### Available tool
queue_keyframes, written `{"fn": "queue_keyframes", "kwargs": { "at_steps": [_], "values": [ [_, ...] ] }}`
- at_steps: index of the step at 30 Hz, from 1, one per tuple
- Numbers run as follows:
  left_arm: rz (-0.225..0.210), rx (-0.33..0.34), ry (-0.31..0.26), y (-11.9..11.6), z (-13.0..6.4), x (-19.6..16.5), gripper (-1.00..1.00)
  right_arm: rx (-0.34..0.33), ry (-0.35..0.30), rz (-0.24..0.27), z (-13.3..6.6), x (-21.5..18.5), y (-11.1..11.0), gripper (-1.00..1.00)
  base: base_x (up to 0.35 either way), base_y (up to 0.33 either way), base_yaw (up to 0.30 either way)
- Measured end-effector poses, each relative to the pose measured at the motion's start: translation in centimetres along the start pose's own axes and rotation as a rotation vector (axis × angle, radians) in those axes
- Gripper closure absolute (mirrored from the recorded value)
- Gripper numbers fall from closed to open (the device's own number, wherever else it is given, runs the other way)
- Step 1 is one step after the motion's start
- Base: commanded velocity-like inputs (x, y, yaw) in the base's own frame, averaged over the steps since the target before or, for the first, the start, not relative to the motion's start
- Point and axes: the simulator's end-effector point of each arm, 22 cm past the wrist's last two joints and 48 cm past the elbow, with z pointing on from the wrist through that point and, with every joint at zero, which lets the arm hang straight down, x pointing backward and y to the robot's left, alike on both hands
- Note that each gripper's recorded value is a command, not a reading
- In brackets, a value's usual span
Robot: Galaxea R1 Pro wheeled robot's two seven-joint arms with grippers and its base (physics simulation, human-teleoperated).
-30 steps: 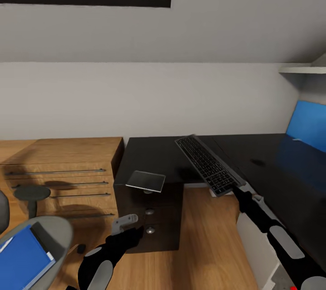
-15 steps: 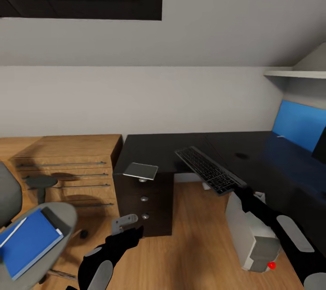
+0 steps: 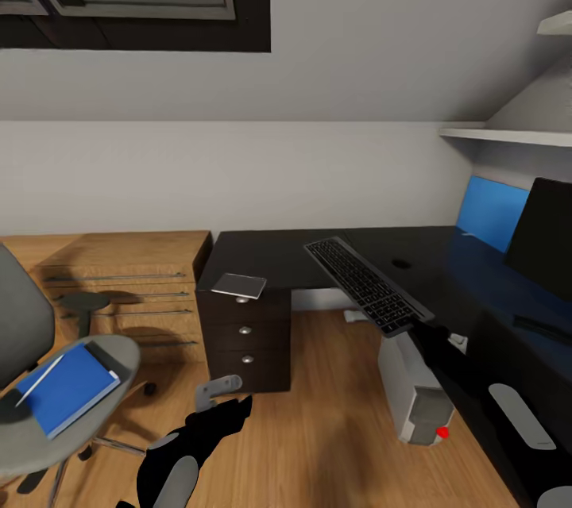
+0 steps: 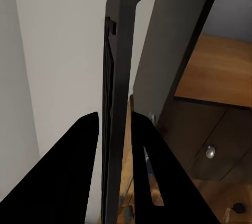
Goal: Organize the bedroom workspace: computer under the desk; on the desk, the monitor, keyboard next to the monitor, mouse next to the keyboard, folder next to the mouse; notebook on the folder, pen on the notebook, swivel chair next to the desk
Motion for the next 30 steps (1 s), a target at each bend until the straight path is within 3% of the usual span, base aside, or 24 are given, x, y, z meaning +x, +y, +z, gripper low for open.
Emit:
{"fn": "queue_keyframes", "kwargs": {
  "at_steps": [23, 25, 30],
  "values": [
    [0.0, -0.001, 0.0, -1.2, -2.4, -2.7, -1.0, 0.002, -0.001, -0.003, -0.1, -0.7, 3.6, 1.0, -0.342, -0.005, -0.002],
    [0.002, -0.003, -0.001, -1.2, -2.3, -2.7, -1.0, 0.034, -0.006, 0.005, -0.4, -0.7, 2.1, 1.0, -0.343, -0.116, -0.139],
    [0.003, -0.003, -0.001, -1.2, -2.4, -2.7, -1.0, 0.032, -0.013, 0.015, -0.5, -0.9, 2.0, 1.0, -0.153, -0.062, -0.239]
  ]
}}
